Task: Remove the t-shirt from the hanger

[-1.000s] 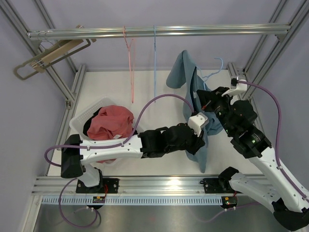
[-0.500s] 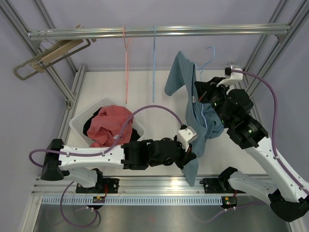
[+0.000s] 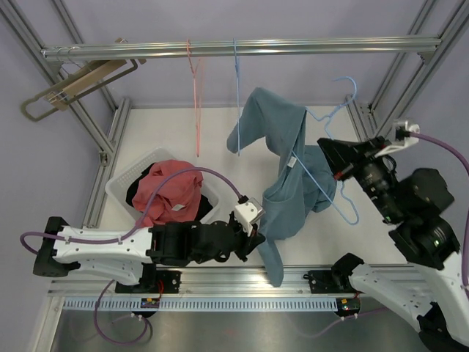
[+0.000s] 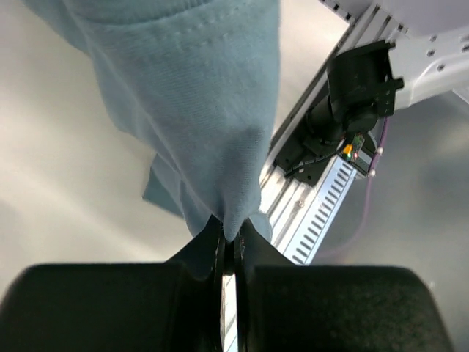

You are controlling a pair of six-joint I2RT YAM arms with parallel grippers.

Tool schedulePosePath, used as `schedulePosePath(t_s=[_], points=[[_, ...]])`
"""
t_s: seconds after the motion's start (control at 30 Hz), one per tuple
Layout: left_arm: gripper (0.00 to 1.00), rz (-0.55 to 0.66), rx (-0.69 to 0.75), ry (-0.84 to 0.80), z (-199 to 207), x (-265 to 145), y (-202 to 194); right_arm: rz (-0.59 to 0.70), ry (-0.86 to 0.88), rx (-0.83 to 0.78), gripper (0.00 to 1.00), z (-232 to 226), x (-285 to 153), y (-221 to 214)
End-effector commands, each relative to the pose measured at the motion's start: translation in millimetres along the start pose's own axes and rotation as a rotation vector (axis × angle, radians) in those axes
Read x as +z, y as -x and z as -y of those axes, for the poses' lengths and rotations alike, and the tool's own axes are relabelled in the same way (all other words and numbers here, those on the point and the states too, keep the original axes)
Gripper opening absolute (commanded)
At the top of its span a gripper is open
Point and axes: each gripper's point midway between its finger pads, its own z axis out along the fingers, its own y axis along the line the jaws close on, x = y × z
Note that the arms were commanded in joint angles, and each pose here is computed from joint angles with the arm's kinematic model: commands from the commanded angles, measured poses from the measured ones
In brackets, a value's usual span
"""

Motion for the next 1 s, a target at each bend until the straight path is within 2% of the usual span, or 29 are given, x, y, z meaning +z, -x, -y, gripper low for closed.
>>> schedulePosePath(t_s=[0.0, 0.03, 0.1, 0.17, 0.3, 0.37, 0.4, 0.43, 0.47, 0.57, 0.63, 0.7, 0.73, 0.77, 0.8, 0.83, 0.97], points=[[0.00, 0.178, 0.025, -0.020, 13.1, -21.8, 69.8, 0.005, 0.157, 0.071, 0.00, -25.2, -32.3, 1.1], [0.00, 0.206, 0.037, -0.027, 16.8, -24.7, 82.5, -0.038, 0.188, 0.079, 0.00, -27.3, -37.8, -13.6], [0.00, 0.277, 0.083, -0.008, 20.2, -27.8, 112.6, -0.032, 0.226, 0.100, 0.00, -30.9, -59.0, -13.1], [0.00, 0.306, 0.125, 0.077, 6.9, -17.0, 126.3, -0.025, 0.293, 0.113, 0.00, -40.6, -81.3, -8.6], [0.02, 0.368, 0.115, 0.163, -14.2, 1.2, 154.8, -0.035, 0.383, 0.142, 0.00, -53.5, -112.9, -5.8], [0.18, 0.403, 0.092, 0.184, -28.2, 10.6, 169.7, -0.042, 0.421, 0.163, 0.00, -58.9, -124.8, -6.1], [0.31, 0.392, 0.093, 0.173, -28.8, 22.8, 167.6, -0.043, 0.430, 0.166, 0.00, -60.1, -128.1, -5.9], [0.46, 0.398, 0.083, 0.158, -28.0, 27.6, 172.3, -0.042, 0.442, 0.170, 0.00, -62.1, -131.8, -4.7], [0.70, 0.393, 0.077, 0.126, -26.3, 34.0, 175.6, -0.030, 0.455, 0.177, 0.00, -64.2, -137.2, -0.4], [0.84, 0.369, 0.098, 0.169, -31.2, 52.3, 176.1, -0.024, 0.508, 0.195, 0.00, -74.4, -149.4, 8.8], [0.84, 0.377, 0.109, 0.198, -37.9, 57.8, 179.6, -0.026, 0.557, 0.201, 0.00, -83.5, -157.9, 14.8], [0.77, 0.417, 0.116, 0.245, -44.9, 55.6, 193.3, -0.030, 0.579, 0.214, 0.00, -87.9, -163.4, 18.1], [0.67, 0.415, 0.139, 0.272, -49.6, 57.9, 194.8, -0.021, 0.588, 0.217, 0.00, -89.8, -167.6, 22.7], [0.50, 0.444, 0.140, 0.284, -50.4, 54.7, 205.5, -0.009, 0.585, 0.214, 0.00, -89.1, -171.5, 25.7], [0.11, 0.459, 0.142, 0.296, -51.3, 52.9, 210.8, -0.016, 0.572, 0.213, 0.00, -86.8, -173.5, 24.7], [0.00, 0.467, 0.145, 0.300, -50.8, 49.8, 215.0, 0.009, 0.552, 0.210, 0.00, -84.1, -178.5, 32.6], [0.00, 0.506, 0.153, 0.227, -26.4, 23.2, 226.9, 0.053, 0.441, 0.155, 0.00, -62.2, -193.5, 38.5]])
